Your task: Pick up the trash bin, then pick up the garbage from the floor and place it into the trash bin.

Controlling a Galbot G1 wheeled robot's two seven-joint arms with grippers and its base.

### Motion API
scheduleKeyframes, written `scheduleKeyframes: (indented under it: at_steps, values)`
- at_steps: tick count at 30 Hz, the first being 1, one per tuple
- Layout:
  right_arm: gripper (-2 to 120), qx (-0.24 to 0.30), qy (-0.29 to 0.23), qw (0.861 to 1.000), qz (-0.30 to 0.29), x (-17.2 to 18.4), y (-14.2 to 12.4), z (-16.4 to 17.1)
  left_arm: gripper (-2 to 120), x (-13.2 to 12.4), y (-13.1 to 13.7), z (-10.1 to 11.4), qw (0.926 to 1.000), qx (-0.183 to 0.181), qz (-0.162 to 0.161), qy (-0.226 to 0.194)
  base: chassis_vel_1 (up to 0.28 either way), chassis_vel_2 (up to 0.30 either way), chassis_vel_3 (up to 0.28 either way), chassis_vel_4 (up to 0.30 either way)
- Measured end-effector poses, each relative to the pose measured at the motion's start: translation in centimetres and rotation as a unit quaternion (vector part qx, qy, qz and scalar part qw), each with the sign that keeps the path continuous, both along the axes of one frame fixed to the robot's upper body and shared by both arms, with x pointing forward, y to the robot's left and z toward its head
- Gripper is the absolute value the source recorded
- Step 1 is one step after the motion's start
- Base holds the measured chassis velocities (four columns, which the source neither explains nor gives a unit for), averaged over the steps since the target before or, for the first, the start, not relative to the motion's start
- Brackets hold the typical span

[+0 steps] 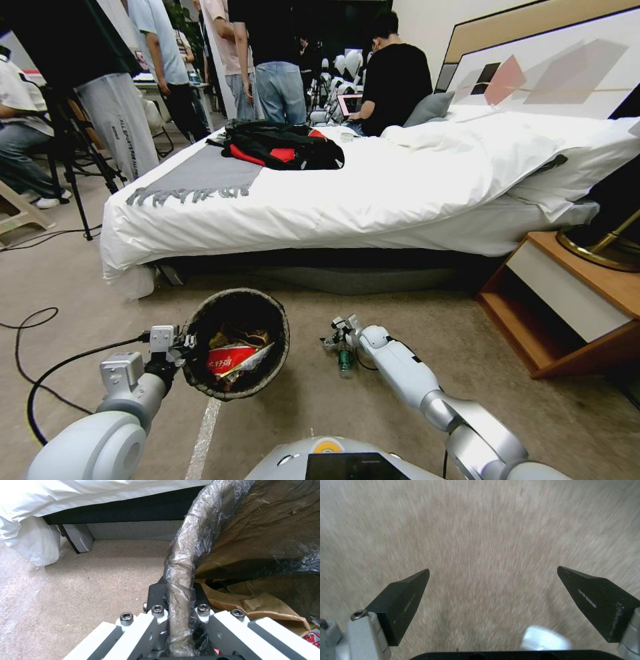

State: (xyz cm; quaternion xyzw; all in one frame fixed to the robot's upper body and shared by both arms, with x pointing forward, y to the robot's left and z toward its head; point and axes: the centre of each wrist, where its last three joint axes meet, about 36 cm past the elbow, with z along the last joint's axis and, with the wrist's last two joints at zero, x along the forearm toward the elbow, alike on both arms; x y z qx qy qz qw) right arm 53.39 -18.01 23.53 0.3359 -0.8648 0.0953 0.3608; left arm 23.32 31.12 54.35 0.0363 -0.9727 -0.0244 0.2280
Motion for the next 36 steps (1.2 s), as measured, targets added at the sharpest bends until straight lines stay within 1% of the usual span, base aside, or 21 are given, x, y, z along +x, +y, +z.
scheduleKeyframes:
  at_steps: [1, 2, 3, 5, 6, 8, 9, 10, 12, 13, 16, 17, 20, 26, 36]
  values:
    - [100, 0.004, -0.010, 1.000, -0.004, -0.5, -0.1, 0.8, 1, 0.1, 0.0, 0.1, 1.0000, 0.000, -0.001, -0.002, 0.000, 0.000, 0.000, 0.000]
    - [100, 0.007, -0.025, 0.999, -0.023, -1.8, 0.0, 2.2, 1, 0.2, -0.1, 0.1, 1.0000, -0.001, -0.003, -0.004, 0.000, 0.000, 0.000, 0.000]
    - [100, 0.007, -0.025, 0.999, -0.023, -1.8, 0.0, 2.2, 1, 0.2, -0.1, 0.1, 1.0000, -0.001, -0.003, -0.004, 0.000, 0.000, 0.000, 0.000]
    - [100, 0.003, -0.033, 0.998, -0.046, -3.4, -0.1, 3.3, 1, 0.2, -0.1, 0.1, 1.0000, -0.001, -0.005, -0.005, 0.000, 0.000, 0.000, 0.000]
    - [100, 0.003, -0.033, 0.998, -0.046, -3.4, -0.1, 3.3, 1, 0.2, -0.1, 0.1, 1.0000, -0.001, -0.005, -0.005, 0.000, 0.000, 0.000, 0.000]
    - [100, -0.003, -0.043, 0.997, -0.067, -4.7, -0.6, 4.2, 1, 0.4, -0.1, 0.2, 0.9999, -0.002, -0.008, -0.008, 0.000, 0.000, 0.000, 0.000]
    - [100, -0.010, -0.044, 0.996, -0.079, -5.2, -0.9, 4.5, 1, 0.4, -0.2, 0.3, 0.9999, -0.002, -0.010, -0.010, 0.000, 0.000, 0.000, 0.000]
    - [100, -0.010, -0.044, 0.996, -0.079, -5.2, -0.9, 4.5, 1, 0.4, -0.2, 0.3, 0.9999, -0.002, -0.010, -0.010, 0.000, 0.000, 0.000, 0.000]
    - [100, -0.017, -0.039, 0.993, -0.108, -6.1, -1.3, 5.1, 1, 0.6, -0.2, 0.4, 0.9998, -0.002, -0.014, -0.012, 0.000, 0.000, 0.000, 0.000]
    - [100, -0.017, -0.039, 0.993, -0.108, -6.1, -1.3, 5.1, 1, 0.6, -0.2, 0.4, 0.9998, -0.002, -0.014, -0.012, 0.000, 0.000, 0.000, 0.000]
    - [100, -0.029, -0.030, 0.989, -0.142, -7.1, -2.2, 5.7, 1, 0.7, -0.2, 0.5, 0.9997, -0.003, -0.016, -0.016, 0.000, 0.000, 0.000, 0.000]
    - [100, -0.029, -0.030, 0.989, -0.142, -7.1, -2.2, 5.7, 1, 0.7, -0.2, 0.5, 0.9997, -0.003, -0.016, -0.016, 0.000, 0.000, 0.000, 0.000]
    - [100, -0.028, -0.010, 0.985, -0.171, -8.3, -2.7, 6.0, 1, 0.8, -0.2, 0.6, 0.9996, -0.004, -0.017, -0.020, 0.000, 0.000, 0.000, 0.000]
    - [100, -0.031, 0.007, 0.983, -0.178, -9.0, -2.9, 5.3, 1, 1.0, -0.2, 0.7, 0.9995, -0.005, -0.019, -0.024, 0.000, 0.000, 0.000, 0.000]
    - [100, -0.023, 0.030, 0.983, -0.182, -9.0, -1.8, 3.6, 1, 1.2, -0.2, 0.9, 0.9993, -0.004, -0.023, -0.029, 0.000, 0.000, 0.000, 0.000]
